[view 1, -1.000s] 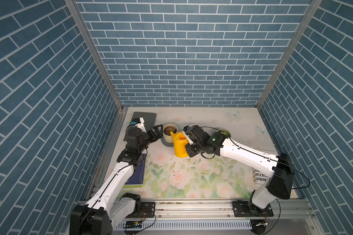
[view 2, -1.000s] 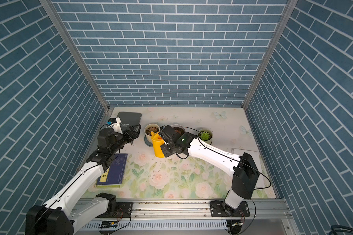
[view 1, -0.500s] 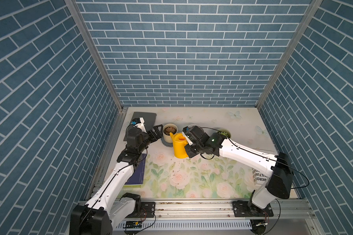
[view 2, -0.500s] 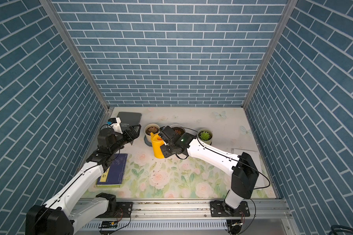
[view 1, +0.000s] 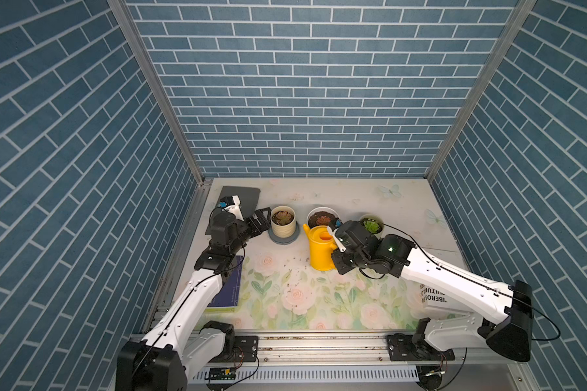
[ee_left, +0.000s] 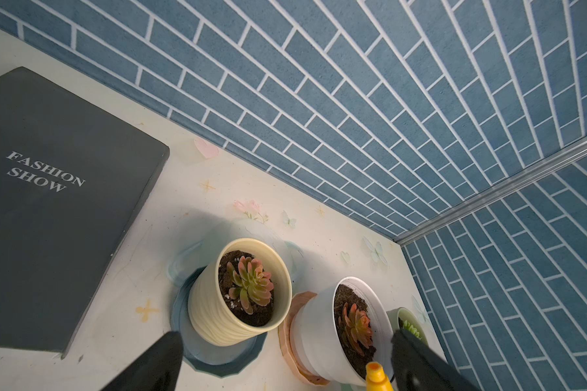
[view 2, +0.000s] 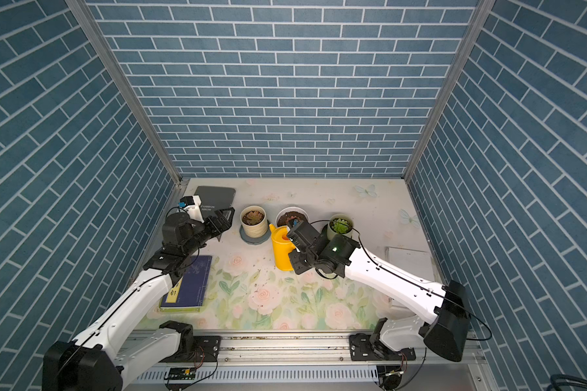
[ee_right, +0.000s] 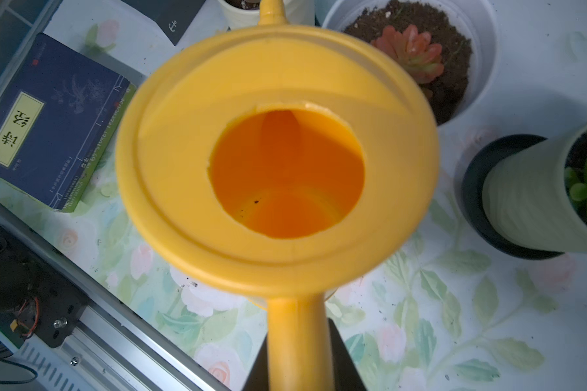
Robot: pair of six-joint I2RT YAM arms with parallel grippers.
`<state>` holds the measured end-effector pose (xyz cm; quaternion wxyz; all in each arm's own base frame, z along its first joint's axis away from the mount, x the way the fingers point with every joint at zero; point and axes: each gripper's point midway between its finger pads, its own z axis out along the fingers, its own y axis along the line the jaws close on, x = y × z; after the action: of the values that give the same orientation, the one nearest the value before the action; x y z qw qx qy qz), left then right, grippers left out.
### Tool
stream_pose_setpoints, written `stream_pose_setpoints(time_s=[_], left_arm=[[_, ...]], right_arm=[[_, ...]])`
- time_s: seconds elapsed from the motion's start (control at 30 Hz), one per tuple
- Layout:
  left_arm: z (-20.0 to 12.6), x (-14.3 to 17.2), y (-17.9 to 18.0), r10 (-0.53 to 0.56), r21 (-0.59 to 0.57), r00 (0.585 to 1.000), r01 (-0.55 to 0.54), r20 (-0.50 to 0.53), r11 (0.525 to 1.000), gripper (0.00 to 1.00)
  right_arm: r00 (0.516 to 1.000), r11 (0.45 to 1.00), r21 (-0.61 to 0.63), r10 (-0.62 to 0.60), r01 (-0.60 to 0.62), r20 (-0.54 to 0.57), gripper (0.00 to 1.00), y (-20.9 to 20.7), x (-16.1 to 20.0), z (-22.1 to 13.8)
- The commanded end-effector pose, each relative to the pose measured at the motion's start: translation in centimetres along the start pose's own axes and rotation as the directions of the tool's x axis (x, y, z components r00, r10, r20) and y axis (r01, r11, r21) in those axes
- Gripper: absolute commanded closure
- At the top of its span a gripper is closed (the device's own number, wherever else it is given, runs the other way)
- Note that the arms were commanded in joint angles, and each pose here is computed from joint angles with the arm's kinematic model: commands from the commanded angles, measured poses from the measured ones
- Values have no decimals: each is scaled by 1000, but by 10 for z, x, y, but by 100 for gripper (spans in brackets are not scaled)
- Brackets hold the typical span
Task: Water the succulent around the soil edge
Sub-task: Water the soil of the potted plant with water.
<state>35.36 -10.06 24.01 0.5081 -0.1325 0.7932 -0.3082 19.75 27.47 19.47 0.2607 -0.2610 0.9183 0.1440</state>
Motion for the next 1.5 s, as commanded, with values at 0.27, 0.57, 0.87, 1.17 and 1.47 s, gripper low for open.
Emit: stream_pose_setpoints(time_s=[0.27,0.57,0.87,1.17,1.47], left_arm=[[-2,-7,-8,10,26,1000,-10,16,1000,0],[-1,-6,-8,6,31,1000,-7,14,999,0],[0,-4,-9,-1,38,1000,0,10,999,0],[0,-3,-9,-2,42,1000,2,6,999,0],[0,-2,-8,-2,41,1000,2,6,999,0]], right_arm=[[995,994,46,96,-98,38,100,-22,20,-16],[990,990,28,136,-136,32,100,-25,35,-15],[986,978,121,165,-167,26,100,-49,50,-34],[987,962,223,161,-158,6,100,-74,59,-35],[995,985,140,96,-100,33,100,-58,49,-30]])
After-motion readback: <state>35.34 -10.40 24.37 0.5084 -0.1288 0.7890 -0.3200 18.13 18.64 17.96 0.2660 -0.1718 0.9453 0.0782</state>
